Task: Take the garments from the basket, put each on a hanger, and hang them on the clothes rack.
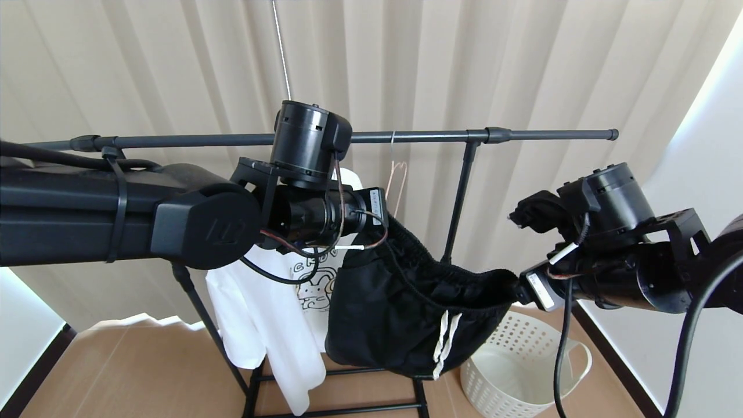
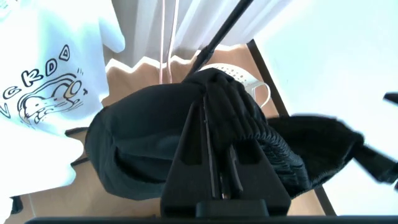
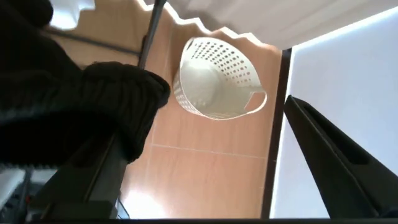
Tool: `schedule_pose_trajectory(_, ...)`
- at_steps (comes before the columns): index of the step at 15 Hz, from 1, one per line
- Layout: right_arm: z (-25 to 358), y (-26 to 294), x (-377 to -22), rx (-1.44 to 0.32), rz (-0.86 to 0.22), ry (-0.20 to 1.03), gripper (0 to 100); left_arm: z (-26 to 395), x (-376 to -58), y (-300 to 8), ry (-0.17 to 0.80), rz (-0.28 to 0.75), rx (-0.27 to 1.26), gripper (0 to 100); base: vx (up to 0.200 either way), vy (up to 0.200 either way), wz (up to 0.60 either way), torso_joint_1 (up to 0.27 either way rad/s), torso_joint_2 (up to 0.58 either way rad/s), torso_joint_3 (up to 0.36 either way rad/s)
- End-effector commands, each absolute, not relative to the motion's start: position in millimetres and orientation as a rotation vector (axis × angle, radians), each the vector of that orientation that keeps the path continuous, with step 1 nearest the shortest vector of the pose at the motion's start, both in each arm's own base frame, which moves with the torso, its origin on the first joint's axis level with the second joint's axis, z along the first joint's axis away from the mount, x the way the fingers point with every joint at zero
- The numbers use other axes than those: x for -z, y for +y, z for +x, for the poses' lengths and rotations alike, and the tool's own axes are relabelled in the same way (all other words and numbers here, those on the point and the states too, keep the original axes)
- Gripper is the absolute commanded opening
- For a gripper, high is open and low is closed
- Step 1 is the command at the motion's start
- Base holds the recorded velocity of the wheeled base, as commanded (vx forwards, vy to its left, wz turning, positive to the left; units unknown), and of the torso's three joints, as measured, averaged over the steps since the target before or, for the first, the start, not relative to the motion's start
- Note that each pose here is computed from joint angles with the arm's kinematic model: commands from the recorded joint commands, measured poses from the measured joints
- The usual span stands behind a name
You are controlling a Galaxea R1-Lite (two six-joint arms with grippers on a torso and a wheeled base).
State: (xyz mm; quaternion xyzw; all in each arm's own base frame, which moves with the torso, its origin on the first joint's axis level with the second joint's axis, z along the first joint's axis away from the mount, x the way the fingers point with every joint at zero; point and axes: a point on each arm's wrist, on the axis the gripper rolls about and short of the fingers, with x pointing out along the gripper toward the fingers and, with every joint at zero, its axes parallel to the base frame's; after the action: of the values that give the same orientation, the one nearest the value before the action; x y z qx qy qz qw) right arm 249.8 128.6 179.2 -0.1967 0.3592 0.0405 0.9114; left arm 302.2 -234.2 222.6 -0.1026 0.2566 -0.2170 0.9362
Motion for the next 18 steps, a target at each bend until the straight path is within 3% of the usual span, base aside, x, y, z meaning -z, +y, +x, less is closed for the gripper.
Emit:
schedule_pose_trajectory(1, 240.8, 125.6, -176.7, -0.137, -0.416, 0.745, 100, 301.1, -226.2, -235.3, 0.515, -0.214, 0.450, 0, 0.000, 0.000, 0.00, 0.000, 0.00, 0.000)
schedule_pose_trajectory(5, 226.2, 123.1, -162.1, -0.406, -0.437, 0.701, 100, 296.5, -227.6, -241.4, 0.515, -0.210, 0.470, 0, 0.000, 0.000, 0.00, 0.000, 0.00, 0.000)
schedule_pose_trajectory(9, 221.1, 125.5, -156.8, -0.706, -0.291, 0.575, 100, 287.5, -229.1, -245.2, 0.518, -0.197, 0.490, 0, 0.000, 0.000, 0.00, 0.000, 0.00, 0.000)
schedule_pose_trajectory(18, 229.9, 128.2, -139.6, -0.803, -0.240, 0.529, 100, 265.9, -232.7, -254.9, 0.515, -0.159, 0.556, 0, 0.000, 0.000, 0.00, 0.000, 0.00, 0.000)
